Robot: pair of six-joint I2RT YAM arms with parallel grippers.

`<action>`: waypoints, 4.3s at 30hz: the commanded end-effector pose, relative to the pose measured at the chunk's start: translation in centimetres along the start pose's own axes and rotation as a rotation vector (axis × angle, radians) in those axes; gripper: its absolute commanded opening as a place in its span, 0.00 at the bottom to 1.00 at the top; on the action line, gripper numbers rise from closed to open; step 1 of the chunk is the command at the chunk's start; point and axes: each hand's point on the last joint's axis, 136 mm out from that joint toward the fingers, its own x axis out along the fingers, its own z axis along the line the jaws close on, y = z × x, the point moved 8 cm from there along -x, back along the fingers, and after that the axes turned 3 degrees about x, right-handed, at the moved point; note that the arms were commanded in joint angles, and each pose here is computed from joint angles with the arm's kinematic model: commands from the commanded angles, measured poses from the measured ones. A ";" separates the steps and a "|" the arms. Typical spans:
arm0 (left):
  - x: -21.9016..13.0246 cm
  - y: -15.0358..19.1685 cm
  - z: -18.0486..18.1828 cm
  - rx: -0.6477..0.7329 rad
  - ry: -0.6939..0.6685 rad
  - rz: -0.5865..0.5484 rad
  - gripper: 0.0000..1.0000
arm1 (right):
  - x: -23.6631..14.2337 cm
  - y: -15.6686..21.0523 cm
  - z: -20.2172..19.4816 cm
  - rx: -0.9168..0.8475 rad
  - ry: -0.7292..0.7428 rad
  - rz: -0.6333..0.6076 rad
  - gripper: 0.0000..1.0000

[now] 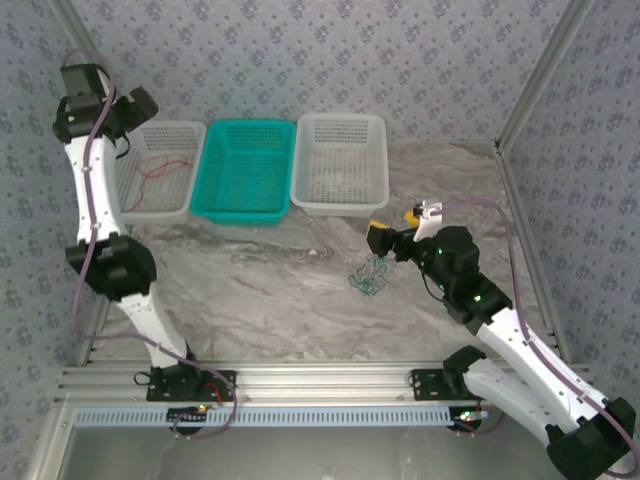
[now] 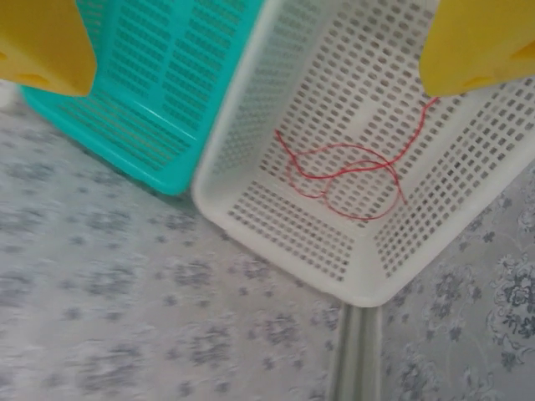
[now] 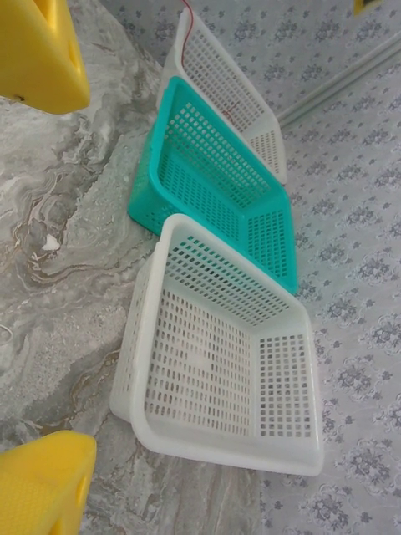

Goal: Untangle the cables

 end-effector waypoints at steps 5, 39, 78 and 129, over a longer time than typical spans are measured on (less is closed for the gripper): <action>-10.0 3.9 -7.1 -0.006 0.440 -0.206 1.00 | -0.2 1.2 -2.6 0.112 0.233 0.075 1.00; -7.1 45.8 -29.7 0.623 0.799 0.525 0.64 | 0.7 7.6 -11.1 0.637 0.403 0.333 1.00; -16.1 35.7 -29.0 0.387 0.898 0.484 0.00 | 7.0 9.9 0.7 -0.198 -0.137 0.033 1.00; -20.0 23.7 -10.0 0.307 0.515 0.104 0.00 | 8.3 13.5 -2.3 -0.150 0.080 0.221 0.18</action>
